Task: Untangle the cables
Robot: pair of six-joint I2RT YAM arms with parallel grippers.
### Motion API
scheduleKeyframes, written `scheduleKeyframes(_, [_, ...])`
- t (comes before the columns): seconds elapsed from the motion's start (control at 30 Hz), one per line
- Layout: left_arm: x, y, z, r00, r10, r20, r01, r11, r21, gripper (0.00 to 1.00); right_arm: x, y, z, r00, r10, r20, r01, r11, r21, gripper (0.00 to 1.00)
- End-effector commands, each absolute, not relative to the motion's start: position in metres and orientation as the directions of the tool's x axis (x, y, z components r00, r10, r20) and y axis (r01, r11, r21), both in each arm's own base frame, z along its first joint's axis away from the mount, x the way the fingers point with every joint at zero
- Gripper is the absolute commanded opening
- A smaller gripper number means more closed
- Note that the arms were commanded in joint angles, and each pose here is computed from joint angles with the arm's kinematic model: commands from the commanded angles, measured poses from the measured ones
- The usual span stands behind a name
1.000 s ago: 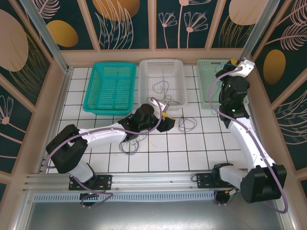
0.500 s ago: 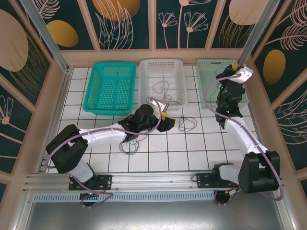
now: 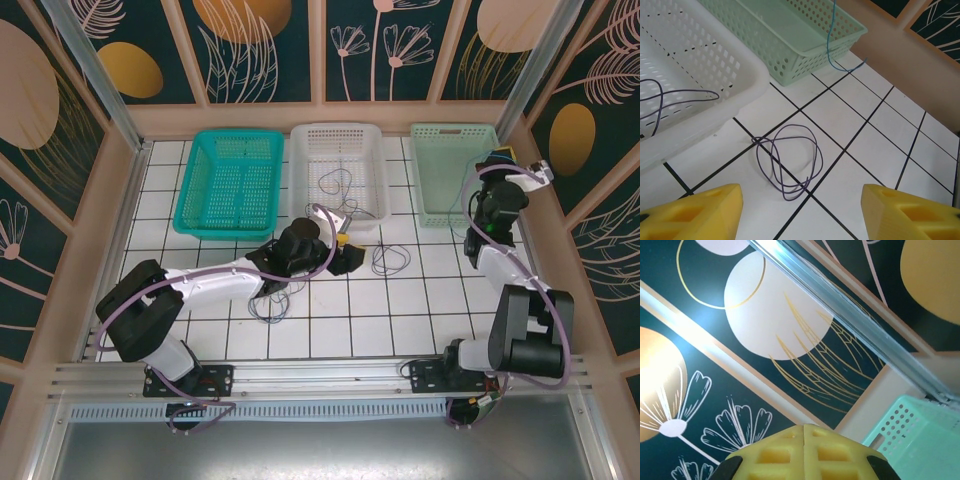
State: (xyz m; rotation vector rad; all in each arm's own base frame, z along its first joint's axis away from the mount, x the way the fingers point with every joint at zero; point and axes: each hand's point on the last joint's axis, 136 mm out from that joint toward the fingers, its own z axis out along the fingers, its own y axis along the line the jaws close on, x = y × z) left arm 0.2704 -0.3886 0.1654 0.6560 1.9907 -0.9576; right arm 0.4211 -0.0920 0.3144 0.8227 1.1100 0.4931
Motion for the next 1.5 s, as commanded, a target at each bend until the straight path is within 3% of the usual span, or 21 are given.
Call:
scheduleKeyframes(0.0, [0.273, -0.389, 0.168, -0.528, 0.071, -0.846, 0.713, 0.577, -0.397, 0.64, 0.422, -0.083, 0.335, 0.352, 0.848, -0.396, -0.194, 0.480, 0.855, 0.00])
scheduleKeyframes(0.4, [0.275, -0.393, 0.163, -0.538, 0.069, -0.840, 0.710, 0.574, -0.408, 0.64, 0.482, -0.088, 0.315, 0.116, 0.962, -0.246, -0.414, 0.272, 0.869, 0.00])
scheduleKeyframes(0.6, [0.276, -0.396, 0.159, -0.549, 0.079, -0.832, 0.709, 0.572, -0.413, 0.64, 0.540, -0.102, 0.257, -0.010, 0.974, -0.226, -0.246, 0.216, 0.945, 0.00])
scheduleKeyframes(0.87, [0.280, -0.399, 0.156, -0.554, 0.081, -0.828, 0.702, 0.580, -0.413, 0.65, 0.587, -0.098, 0.182, -0.192, 0.938, -0.290, 0.019, 0.299, 0.954, 0.00])
scheduleKeyframes(1.17, [0.284, -0.404, 0.148, -0.571, 0.087, -0.817, 0.693, 0.584, -0.422, 0.65, 0.615, -0.109, 0.143, -0.321, 0.870, -0.374, 0.242, 0.457, 0.856, 0.00])
scheduleKeyframes(1.47, [0.286, -0.404, 0.148, -0.573, 0.083, -0.815, 0.685, 0.594, -0.422, 0.66, 0.620, -0.108, 0.147, -0.350, 0.832, -0.430, 0.223, 0.520, 0.824, 0.00])
